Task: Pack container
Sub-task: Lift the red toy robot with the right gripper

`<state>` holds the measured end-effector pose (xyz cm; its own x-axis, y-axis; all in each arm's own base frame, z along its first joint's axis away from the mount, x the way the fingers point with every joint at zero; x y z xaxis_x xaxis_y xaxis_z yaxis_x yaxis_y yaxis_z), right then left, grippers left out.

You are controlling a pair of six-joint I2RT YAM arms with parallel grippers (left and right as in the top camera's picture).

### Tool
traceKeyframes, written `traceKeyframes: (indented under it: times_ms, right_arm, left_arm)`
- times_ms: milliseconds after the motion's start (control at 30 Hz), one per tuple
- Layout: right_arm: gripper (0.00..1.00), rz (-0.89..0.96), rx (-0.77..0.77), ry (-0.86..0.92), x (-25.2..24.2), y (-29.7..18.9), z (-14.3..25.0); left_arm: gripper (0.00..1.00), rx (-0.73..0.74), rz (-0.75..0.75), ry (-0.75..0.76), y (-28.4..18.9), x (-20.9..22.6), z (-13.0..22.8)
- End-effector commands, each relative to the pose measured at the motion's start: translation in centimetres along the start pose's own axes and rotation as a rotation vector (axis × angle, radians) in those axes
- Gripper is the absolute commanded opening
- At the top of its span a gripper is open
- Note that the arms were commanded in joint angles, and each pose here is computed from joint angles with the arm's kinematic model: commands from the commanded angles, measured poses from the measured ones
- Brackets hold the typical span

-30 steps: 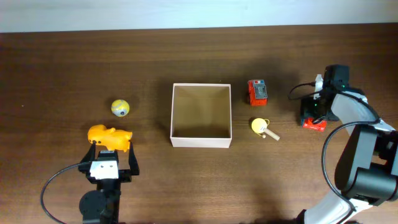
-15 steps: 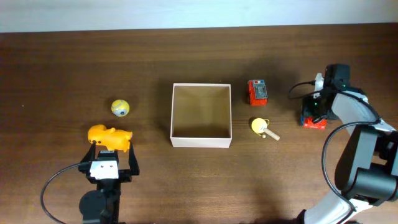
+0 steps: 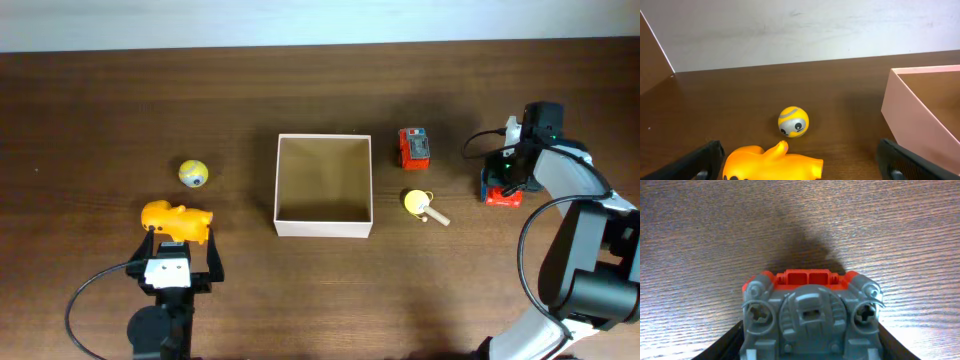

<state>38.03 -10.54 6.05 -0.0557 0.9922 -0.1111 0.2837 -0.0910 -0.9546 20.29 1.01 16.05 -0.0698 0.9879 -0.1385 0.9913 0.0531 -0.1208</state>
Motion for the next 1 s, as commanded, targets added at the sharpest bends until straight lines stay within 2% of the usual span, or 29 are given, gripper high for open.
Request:
traceKeyframes:
  times_ms: [0,533,967]
  right_arm:
    - [0.53,-0.046,-0.012,0.000,0.4,0.3,-0.5]
    - [0.51,-0.054,-0.107,-0.002,-0.8,-4.0,-5.3]
    - [0.50,-0.120,-0.217,-0.032,-0.2,-10.1,-9.8]
  left_arm:
    - [0.99,-0.002,0.006,0.008,0.0,0.0,0.1]
    - [0.99,-0.002,0.006,0.008,0.0,0.0,0.1]
    - [0.99,-0.002,0.006,0.008,0.0,0.0,0.1]
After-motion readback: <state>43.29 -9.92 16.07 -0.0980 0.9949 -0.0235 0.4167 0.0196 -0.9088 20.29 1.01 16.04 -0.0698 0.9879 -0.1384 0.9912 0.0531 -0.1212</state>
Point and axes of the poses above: each gripper's point midway between its finger pads, its own y axis out along the fingers, its own x axis along the line the jaws close on, z = x × y, the point moved 4 cm from there along -y, back along the fingers, and after that the axes turned 13 degrees about -y, right-handed, at the moved point
